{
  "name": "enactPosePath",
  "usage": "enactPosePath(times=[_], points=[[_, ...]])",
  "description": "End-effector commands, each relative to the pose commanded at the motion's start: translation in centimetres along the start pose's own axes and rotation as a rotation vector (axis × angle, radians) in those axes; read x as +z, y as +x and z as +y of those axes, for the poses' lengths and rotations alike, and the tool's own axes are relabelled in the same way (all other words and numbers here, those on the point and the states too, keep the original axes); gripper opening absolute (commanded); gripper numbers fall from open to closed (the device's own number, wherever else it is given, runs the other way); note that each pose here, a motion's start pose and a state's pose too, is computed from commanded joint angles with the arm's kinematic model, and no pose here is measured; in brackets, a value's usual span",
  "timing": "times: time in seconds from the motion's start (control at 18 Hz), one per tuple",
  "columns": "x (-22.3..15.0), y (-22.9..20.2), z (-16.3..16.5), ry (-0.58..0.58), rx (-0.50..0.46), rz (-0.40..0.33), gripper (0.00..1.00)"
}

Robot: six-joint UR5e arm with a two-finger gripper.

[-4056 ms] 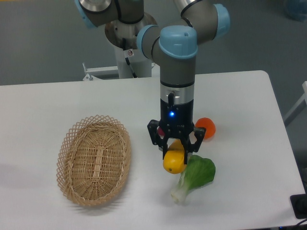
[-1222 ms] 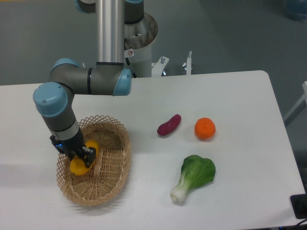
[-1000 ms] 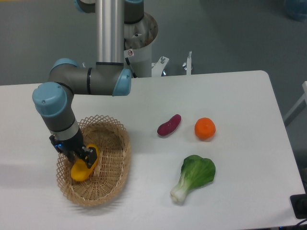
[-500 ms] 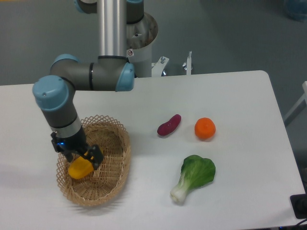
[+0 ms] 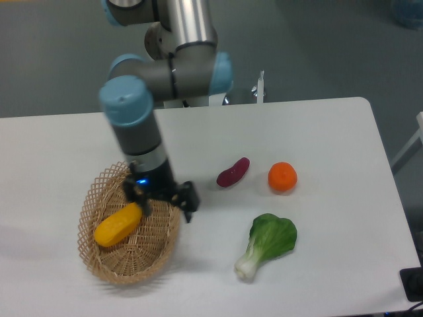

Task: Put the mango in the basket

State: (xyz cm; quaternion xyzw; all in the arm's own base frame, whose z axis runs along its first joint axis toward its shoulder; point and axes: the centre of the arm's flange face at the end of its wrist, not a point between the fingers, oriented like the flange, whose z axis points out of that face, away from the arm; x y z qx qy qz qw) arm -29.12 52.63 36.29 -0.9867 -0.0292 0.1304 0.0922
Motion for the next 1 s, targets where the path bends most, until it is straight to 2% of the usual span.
enactPosePath(times=[0.22,0.39,0.56,0.72,1.0], points=[[-1.2,-4.4,2.9,-0.048,0.164,0.054,1.0],[-3.8,-8.0,4.0,-0.036,0.265,0.031,1.0],[-5.9,-11.2,4.8,-0.049,0.295,0.041,1.0],[-7.0,-13.5,5.5,-0.014,0.271,0.057,1.0],[-7.3,-14.0,5.6,-0.004,0.263,0.055,1.0]])
